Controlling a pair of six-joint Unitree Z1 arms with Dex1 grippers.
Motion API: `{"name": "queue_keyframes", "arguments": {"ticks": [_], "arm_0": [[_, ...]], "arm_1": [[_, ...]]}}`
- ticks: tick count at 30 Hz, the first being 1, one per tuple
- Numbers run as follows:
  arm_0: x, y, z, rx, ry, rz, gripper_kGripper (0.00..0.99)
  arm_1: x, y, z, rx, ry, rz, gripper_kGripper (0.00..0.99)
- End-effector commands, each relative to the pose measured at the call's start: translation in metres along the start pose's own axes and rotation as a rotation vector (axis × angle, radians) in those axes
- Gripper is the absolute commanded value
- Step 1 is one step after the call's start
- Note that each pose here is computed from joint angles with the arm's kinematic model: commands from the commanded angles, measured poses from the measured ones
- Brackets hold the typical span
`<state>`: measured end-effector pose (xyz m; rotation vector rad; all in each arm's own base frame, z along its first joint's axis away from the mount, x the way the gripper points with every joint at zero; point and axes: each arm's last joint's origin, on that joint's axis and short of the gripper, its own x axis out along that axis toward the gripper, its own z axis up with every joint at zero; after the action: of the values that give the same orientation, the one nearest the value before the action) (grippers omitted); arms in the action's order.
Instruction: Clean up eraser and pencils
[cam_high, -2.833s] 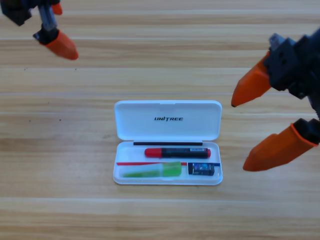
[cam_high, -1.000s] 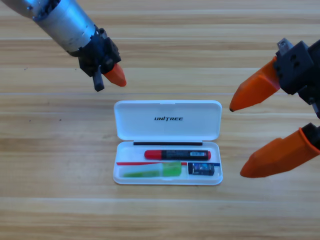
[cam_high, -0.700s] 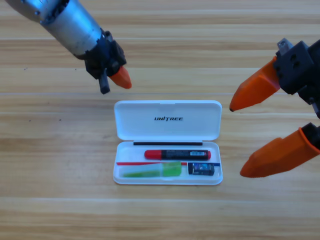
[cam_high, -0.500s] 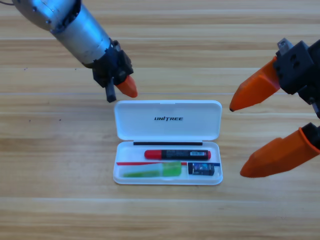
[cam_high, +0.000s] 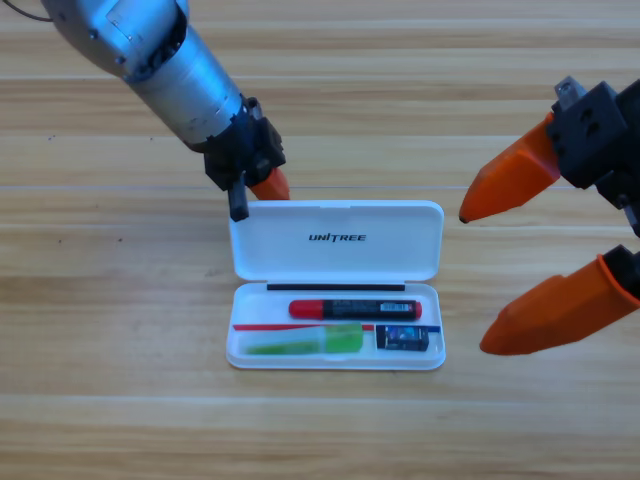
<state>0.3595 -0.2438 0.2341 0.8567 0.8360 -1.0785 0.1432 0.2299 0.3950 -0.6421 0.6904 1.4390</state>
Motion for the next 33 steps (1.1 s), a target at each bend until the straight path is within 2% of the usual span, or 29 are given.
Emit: {"name": "queue_keyframes", "arguments": {"ticks": [1,18,33], "arm_0": [[0.016,-0.015,0.004,0.004,0.019,-0.065,0.0],[-0.018,-0.05,0.013,0.039,0.02,-0.109,0.0],[-0.005,-0.073,0.009,0.067,0.036,-0.144,0.0]], "arm_1": [[-0.002,-0.003,-0.006,0.024,-0.017,-0.007,0.943],[-0.002,-0.003,-0.006,0.029,-0.017,-0.007,0.943],[0.0,-0.003,-0.006,0.032,-0.017,0.002,0.943]]}}
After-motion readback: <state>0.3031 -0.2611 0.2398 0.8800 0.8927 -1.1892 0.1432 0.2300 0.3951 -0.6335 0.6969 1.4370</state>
